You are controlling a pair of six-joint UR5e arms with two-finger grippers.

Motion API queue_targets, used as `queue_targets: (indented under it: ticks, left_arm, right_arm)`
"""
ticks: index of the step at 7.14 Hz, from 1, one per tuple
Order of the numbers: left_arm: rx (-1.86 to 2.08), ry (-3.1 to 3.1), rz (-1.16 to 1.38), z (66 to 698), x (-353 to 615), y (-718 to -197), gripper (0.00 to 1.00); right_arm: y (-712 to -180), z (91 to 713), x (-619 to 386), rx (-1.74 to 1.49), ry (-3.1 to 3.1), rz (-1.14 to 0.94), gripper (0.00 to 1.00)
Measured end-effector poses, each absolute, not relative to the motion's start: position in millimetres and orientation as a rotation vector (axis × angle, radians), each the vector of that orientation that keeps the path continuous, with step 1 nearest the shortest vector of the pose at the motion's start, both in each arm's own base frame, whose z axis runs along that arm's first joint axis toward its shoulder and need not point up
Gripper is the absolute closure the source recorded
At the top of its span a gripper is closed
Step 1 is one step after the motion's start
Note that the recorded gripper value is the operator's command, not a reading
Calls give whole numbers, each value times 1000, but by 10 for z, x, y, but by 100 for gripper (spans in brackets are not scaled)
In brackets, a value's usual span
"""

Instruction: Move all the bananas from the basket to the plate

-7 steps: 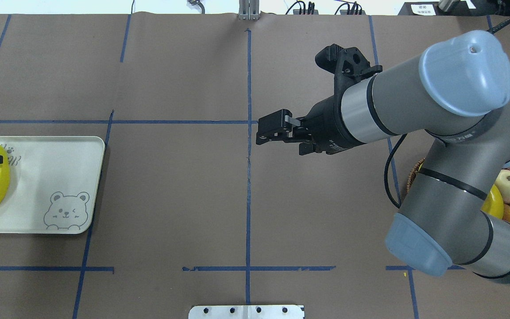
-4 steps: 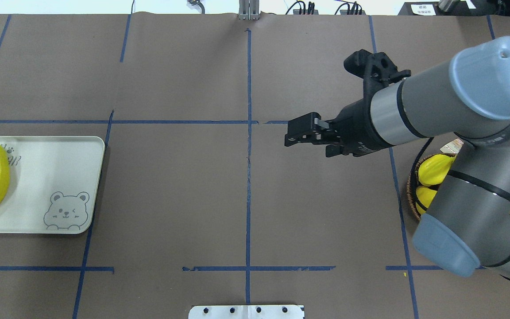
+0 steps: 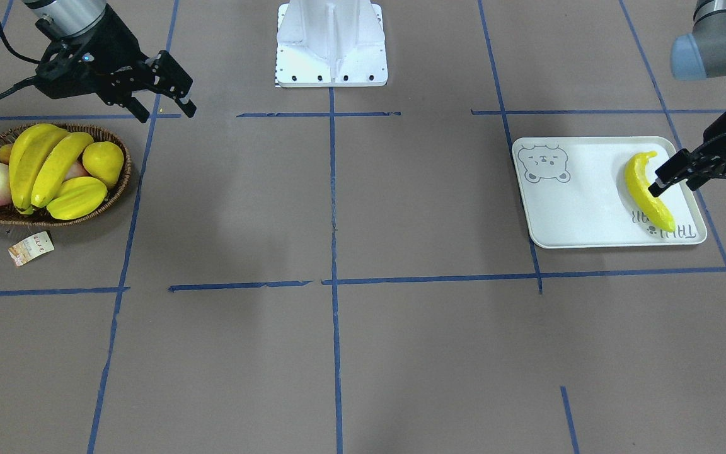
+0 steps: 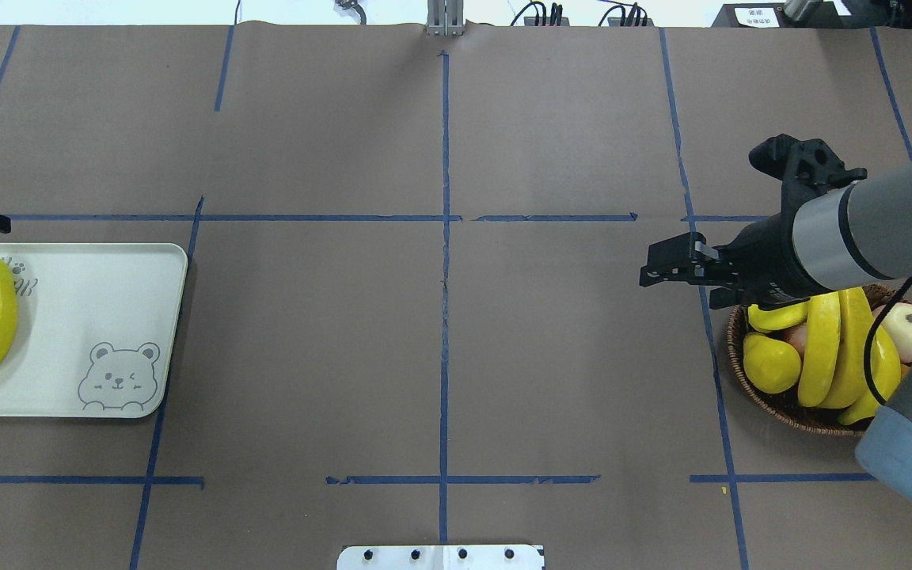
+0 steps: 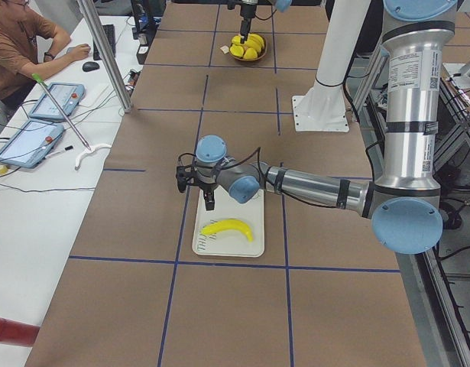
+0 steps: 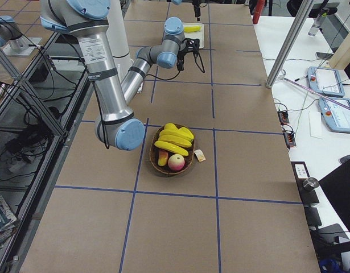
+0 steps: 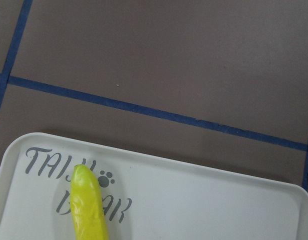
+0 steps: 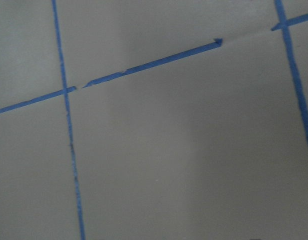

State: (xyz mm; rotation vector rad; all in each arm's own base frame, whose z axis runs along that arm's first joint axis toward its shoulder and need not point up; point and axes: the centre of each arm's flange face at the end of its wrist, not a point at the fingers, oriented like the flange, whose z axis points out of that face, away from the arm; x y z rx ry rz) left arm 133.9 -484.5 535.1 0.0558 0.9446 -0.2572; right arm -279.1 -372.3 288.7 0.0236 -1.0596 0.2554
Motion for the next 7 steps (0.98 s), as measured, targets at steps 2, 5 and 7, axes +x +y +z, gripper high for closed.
queue_targets:
  ticks: [2, 5, 7]
  left_arm:
    - [62, 950, -253, 5273, 1365, -4881, 1]
    - [76, 961, -244, 5164, 1379, -4884, 1]
    - [75, 973, -262, 5069, 1411, -4921, 1]
  right_arm:
    - [-3751, 3291, -2626, -10, -901, 272, 0]
    - [-3777, 3712, -2635, -5, -612, 268, 0]
    - [-3764, 3934, -2800, -6, -514, 255, 0]
